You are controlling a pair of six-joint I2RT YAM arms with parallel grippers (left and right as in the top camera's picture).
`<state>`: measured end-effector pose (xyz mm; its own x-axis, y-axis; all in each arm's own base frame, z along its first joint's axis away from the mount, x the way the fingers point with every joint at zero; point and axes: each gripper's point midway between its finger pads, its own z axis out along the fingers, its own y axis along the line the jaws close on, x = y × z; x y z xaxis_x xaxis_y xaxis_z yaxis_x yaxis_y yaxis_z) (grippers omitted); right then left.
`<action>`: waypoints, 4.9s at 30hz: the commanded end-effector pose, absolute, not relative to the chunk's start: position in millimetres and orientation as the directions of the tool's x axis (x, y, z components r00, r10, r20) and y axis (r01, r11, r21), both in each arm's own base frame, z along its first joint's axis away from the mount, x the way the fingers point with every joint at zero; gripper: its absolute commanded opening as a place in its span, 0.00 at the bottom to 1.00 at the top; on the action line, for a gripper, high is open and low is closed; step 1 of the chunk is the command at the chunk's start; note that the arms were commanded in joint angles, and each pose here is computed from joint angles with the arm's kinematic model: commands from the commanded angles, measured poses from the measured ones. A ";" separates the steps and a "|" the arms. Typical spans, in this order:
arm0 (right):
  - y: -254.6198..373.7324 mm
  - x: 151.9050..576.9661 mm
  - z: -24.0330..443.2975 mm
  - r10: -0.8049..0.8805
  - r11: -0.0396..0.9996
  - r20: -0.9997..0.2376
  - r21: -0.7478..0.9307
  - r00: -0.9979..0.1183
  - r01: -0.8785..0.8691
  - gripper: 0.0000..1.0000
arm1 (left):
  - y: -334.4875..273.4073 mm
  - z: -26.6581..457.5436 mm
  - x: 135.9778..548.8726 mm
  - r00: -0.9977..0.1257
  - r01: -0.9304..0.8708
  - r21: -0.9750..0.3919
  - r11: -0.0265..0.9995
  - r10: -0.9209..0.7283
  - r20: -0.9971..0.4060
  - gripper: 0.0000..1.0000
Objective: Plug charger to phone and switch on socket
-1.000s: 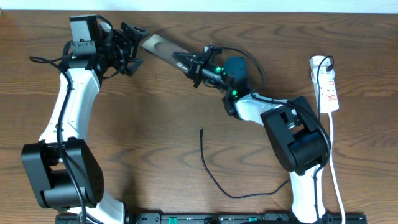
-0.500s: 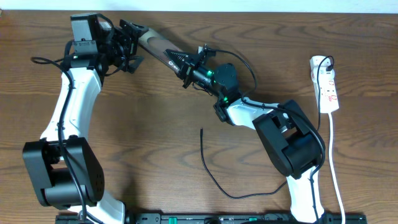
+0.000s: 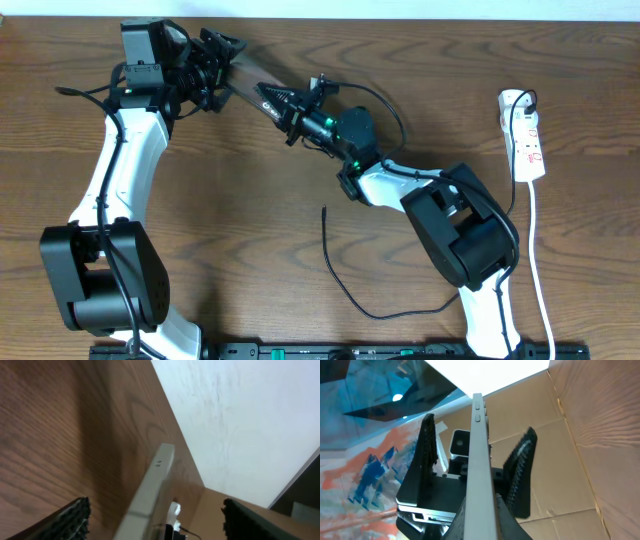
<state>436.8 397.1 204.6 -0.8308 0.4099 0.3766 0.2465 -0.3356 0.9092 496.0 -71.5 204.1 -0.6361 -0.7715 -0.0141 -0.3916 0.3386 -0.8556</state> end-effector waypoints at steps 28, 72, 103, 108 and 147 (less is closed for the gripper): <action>401.9 432.5 220.6 0.391 -0.365 0.366 0.904 -0.844 0.223 0.01 | -75.3 184.7 493.8 -0.678 -0.345 -0.856 0.386 -0.732 -0.057 0.71; 402.1 431.6 220.4 0.385 -0.361 0.364 0.905 -0.848 0.224 0.02 | -78.1 194.2 498.4 -0.714 -0.208 -0.898 0.388 -0.687 -0.132 0.39; 402.0 429.8 221.0 0.370 -0.355 0.357 0.907 -0.858 0.225 0.02 | -78.7 195.0 501.6 -0.701 -0.148 -0.927 0.344 -0.698 -0.147 0.20; 402.2 429.4 220.9 0.368 -0.354 0.357 0.908 -0.859 0.225 0.01 | -78.4 194.9 501.8 -0.700 -0.148 -0.927 0.345 -0.699 -0.148 0.13; 398.4 427.6 231.6 0.353 -0.376 0.328 0.907 -0.876 0.188 0.99 | -52.1 195.1 504.9 -0.666 -0.158 -0.926 0.343 -0.729 -0.157 0.08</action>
